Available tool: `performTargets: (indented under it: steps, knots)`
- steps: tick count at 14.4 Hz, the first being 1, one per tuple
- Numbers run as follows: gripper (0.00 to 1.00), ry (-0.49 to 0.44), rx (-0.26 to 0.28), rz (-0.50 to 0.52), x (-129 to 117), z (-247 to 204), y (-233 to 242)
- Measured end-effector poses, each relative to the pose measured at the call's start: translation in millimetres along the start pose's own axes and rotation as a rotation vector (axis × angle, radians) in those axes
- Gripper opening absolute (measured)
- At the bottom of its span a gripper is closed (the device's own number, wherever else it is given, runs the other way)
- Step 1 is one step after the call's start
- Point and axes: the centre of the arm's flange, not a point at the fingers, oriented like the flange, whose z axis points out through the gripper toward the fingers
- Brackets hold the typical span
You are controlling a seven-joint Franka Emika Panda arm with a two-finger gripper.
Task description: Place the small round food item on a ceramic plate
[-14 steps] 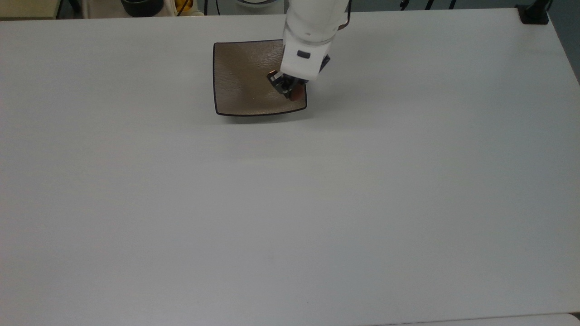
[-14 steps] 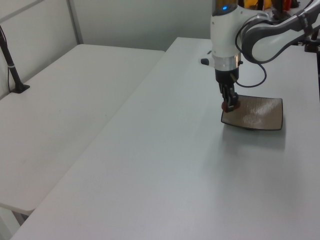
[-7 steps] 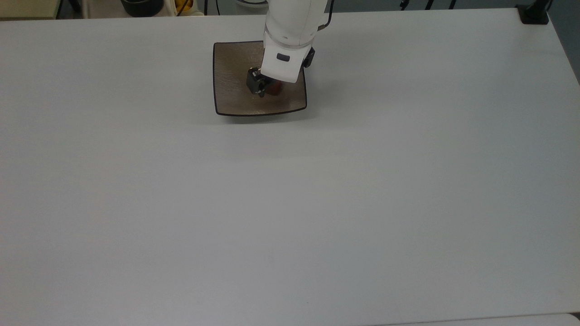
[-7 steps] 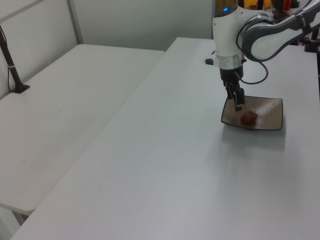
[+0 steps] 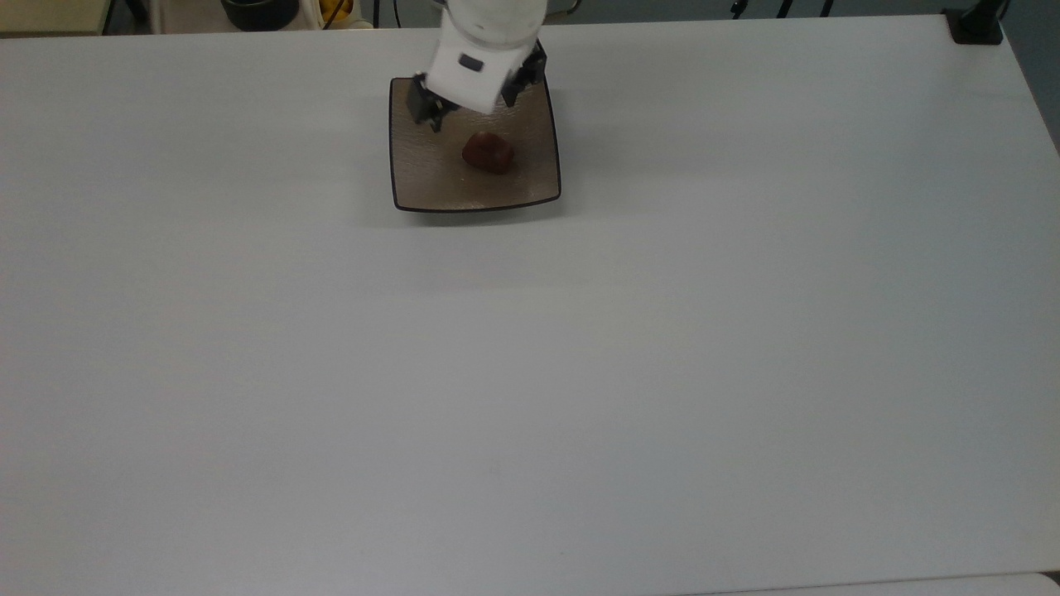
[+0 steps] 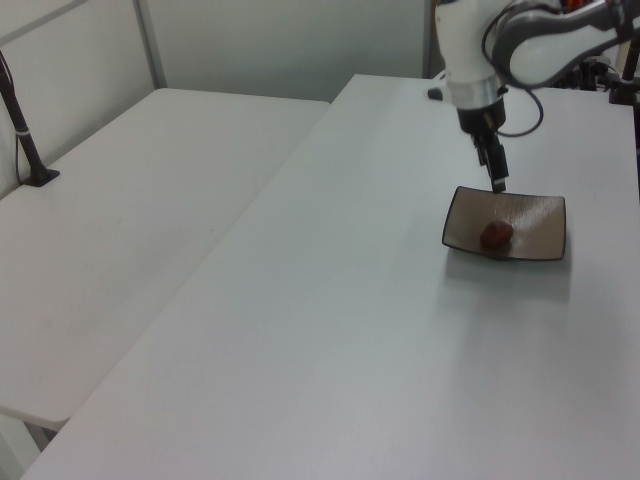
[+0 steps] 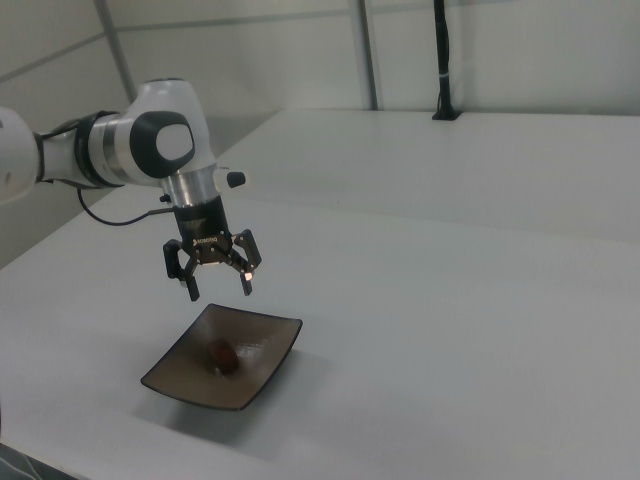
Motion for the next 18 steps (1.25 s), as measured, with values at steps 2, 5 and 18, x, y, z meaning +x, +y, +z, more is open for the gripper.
performTargets:
  steps: [2,5,18]
  knots:
    - [1.0,0.061,0.078,0.142,-11.9,-24.1,14.4]
    - [1.0,0.154,0.121,0.327,-31.9,-67.5,38.3]
    - [1.0,0.267,0.164,0.552,-21.5,-98.3,73.3]
